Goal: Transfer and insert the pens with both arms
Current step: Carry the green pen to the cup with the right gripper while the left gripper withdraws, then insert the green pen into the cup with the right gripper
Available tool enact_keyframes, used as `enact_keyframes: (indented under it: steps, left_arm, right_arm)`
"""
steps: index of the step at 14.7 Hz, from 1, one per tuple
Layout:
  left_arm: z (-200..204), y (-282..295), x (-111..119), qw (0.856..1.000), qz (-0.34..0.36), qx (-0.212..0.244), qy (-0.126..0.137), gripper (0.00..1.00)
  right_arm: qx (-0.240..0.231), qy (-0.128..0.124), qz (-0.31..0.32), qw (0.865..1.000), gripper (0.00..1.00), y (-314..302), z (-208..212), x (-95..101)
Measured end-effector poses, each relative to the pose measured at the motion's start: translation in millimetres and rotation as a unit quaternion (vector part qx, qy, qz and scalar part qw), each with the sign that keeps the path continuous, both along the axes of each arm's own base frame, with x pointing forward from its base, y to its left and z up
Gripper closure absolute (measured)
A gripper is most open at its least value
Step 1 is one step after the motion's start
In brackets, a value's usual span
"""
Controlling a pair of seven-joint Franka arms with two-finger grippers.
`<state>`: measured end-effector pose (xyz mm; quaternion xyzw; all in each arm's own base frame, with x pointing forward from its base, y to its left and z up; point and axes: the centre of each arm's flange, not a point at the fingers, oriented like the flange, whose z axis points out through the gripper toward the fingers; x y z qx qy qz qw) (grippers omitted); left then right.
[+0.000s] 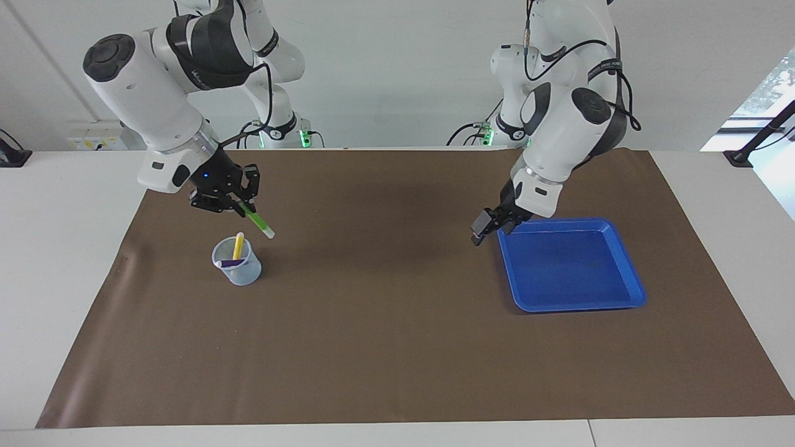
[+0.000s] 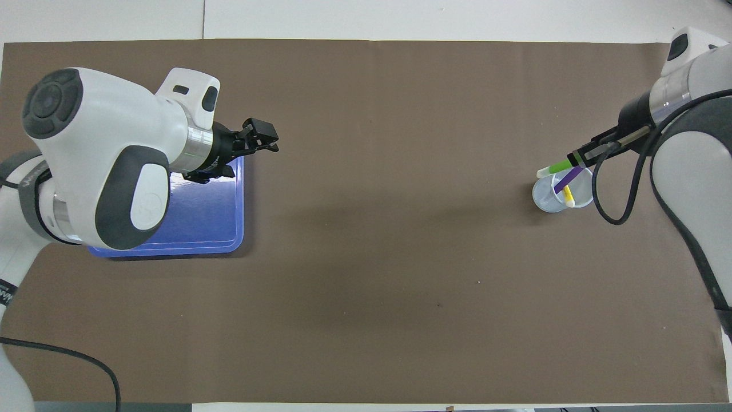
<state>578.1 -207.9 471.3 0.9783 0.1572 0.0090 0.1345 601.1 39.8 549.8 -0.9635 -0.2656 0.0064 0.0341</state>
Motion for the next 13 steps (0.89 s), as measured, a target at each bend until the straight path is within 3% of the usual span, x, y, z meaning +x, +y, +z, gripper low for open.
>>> enact_keyframes:
  steps: [3,7,13]
  left_arm:
    - [-3.4,58.2,10.2,0.996,-0.069,0.048,-0.010,0.00]
    - [15.5,123.1,10.7,0.990,-0.127,0.061,-0.020,0.00]
    - [60.4,176.4,-7.6,0.984,-0.162,0.074,-0.016,0.00]
  right_arm:
    - [-0.042,-0.023,0.064,0.997,0.81,-12.2,-16.6,7.9]
    - [-0.049,-0.035,0.072,0.996,0.81,-25.3,-59.9,-2.8]
    - [-0.048,-0.020,0.071,0.996,0.81,-29.5,-85.1,-25.9]
